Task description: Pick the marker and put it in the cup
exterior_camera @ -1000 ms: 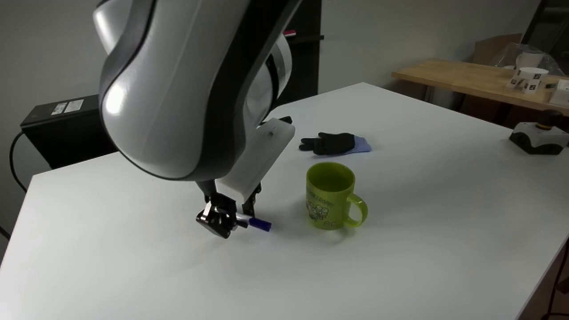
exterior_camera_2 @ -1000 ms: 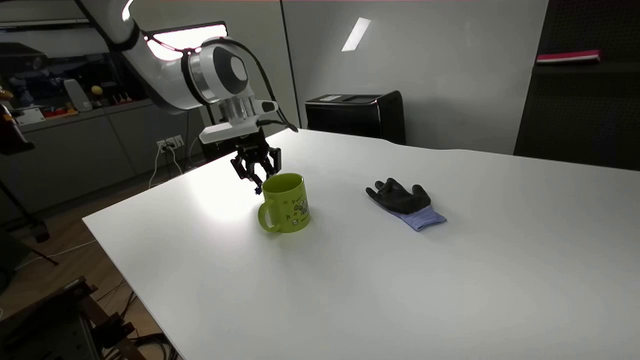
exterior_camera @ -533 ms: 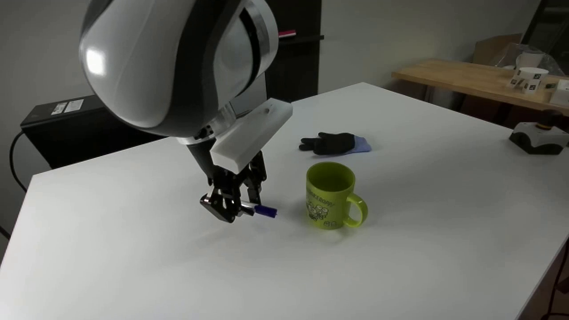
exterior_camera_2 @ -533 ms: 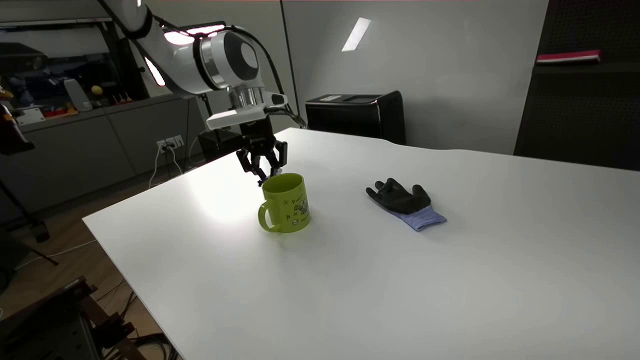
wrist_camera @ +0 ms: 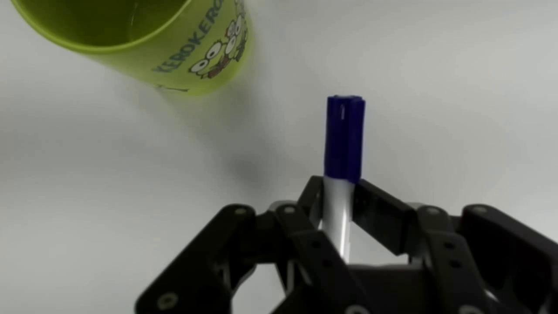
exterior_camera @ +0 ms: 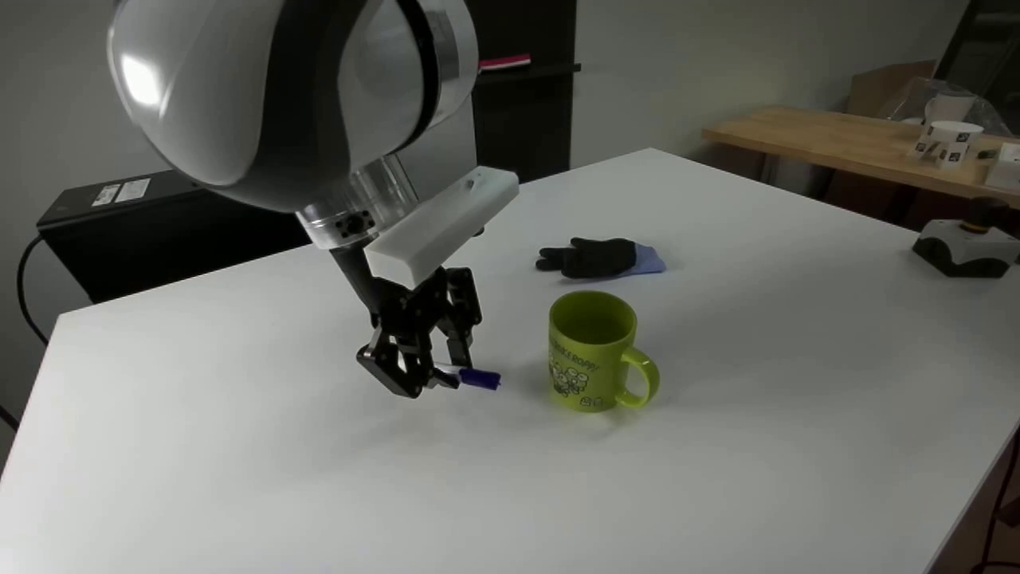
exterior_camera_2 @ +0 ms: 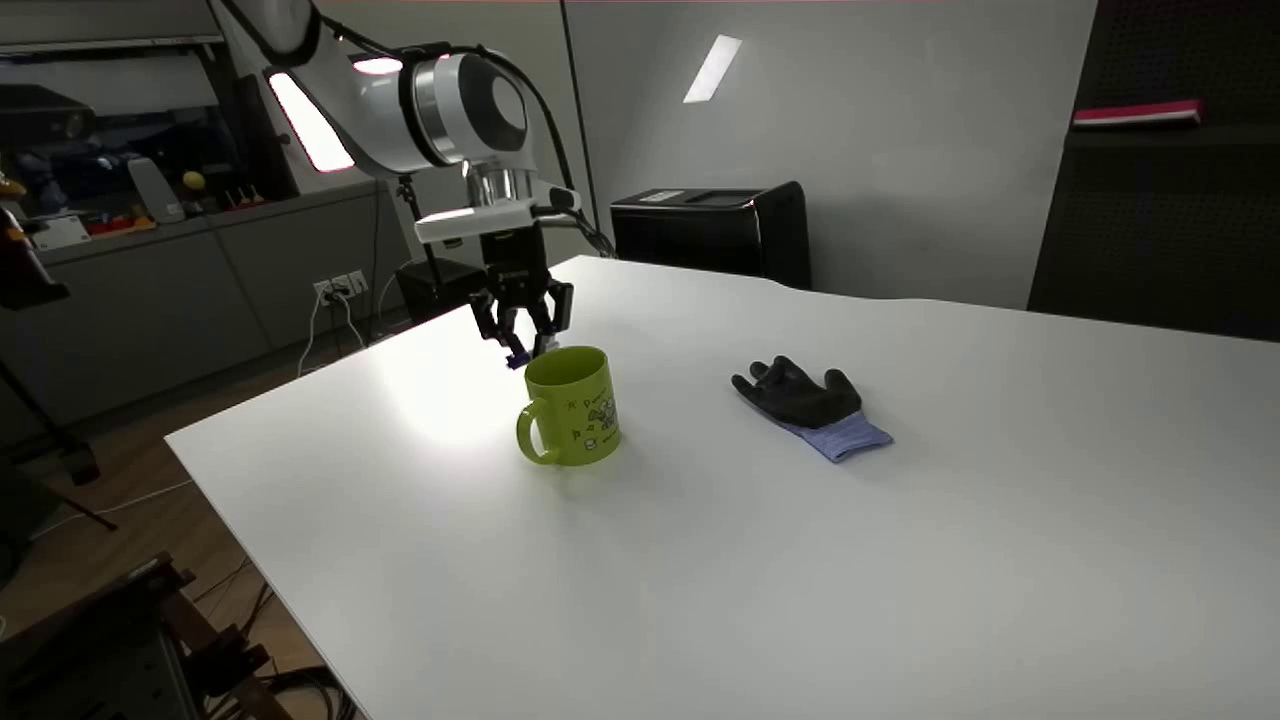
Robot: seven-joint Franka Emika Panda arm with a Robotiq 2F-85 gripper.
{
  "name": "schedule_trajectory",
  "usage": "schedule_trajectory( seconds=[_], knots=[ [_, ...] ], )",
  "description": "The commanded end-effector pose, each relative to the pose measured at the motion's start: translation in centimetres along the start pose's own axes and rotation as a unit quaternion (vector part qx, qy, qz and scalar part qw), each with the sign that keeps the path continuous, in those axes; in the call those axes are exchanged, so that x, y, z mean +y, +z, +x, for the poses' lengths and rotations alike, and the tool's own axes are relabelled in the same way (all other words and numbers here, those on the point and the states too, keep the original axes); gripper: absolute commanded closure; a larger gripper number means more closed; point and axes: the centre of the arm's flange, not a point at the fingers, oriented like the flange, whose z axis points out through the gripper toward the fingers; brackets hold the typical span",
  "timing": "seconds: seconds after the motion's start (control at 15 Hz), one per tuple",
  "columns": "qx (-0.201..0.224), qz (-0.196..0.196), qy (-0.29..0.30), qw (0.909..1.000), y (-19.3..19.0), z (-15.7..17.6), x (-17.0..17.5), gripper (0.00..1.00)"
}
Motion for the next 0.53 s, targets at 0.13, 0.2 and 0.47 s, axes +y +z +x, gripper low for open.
schedule_trajectory(
  seconds=[0.13,0.2,0.47],
  knots=[
    [-0.017,0.011,-0.004,0.9998,-0.53,1.58,0.16,0.94],
    [-0.020,0.014,-0.008,0.9997,-0.55,1.59,0.13,0.94],
    [-0.039,0.052,-0.037,0.9972,-0.60,1.50,-0.27,0.94]
  ],
)
